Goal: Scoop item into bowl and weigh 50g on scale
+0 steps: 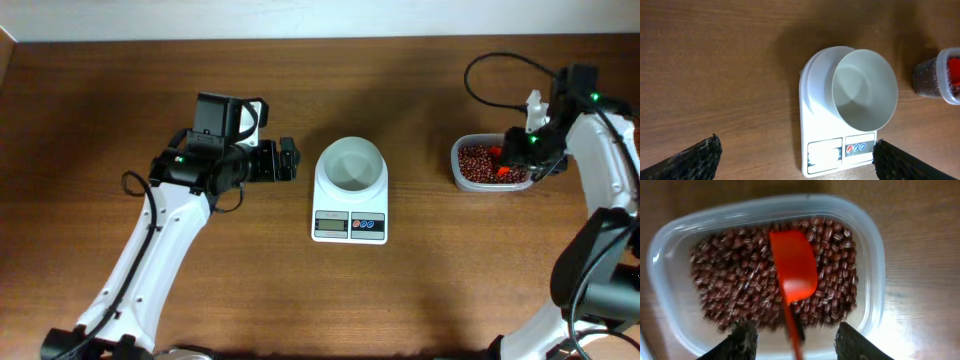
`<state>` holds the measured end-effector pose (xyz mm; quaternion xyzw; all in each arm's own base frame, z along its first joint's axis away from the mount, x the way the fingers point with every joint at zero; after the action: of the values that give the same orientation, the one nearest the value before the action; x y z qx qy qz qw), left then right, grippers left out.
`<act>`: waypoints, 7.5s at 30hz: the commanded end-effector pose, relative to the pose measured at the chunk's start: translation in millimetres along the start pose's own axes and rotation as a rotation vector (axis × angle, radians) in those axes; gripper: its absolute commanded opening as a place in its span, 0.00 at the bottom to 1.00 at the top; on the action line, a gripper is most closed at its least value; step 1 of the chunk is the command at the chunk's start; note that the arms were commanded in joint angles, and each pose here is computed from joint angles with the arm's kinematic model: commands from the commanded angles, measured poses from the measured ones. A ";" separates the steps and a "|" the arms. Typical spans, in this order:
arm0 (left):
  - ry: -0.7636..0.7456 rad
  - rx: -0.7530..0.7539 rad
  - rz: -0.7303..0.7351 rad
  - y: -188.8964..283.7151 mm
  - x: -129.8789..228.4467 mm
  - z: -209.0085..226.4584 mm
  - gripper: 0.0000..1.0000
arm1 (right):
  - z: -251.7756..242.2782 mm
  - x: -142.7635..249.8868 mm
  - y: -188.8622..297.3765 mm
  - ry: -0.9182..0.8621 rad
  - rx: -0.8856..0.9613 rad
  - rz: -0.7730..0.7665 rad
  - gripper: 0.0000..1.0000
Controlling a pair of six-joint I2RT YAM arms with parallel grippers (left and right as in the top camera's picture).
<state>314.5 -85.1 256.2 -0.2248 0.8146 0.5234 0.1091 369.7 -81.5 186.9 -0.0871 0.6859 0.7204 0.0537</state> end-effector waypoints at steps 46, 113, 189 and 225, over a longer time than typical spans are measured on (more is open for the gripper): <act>-0.407 0.025 0.040 -32.4 30.4 -57.5 0.00 | 5.0 -17.8 37.3 0.015 -0.065 -0.075 0.04; -1.135 0.066 0.435 -103.9 149.7 -107.8 0.80 | 16.4 -17.2 36.6 -0.174 -0.231 -0.068 0.99; -1.134 0.066 0.436 -103.8 149.9 -107.8 0.75 | 46.1 54.0 -16.2 -0.419 -0.174 0.349 0.23; -1.134 0.064 0.440 -103.5 150.1 -107.4 0.75 | 9.1 43.3 89.4 -0.318 -0.149 0.161 0.92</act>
<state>239.1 -255.4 158.8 0.2598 0.6767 0.5466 0.4192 322.2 -71.2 227.8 0.1184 0.6545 0.7463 0.0241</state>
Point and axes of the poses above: each gripper's point midway between its finger pads, its own y axis back along the fingers, its own z axis along the line the jaws close on, x = y × z, the point moved 10 cm from there along y, back along the fingers, and after that the axes turned 12 degrees about y, right-handed, at the moved point
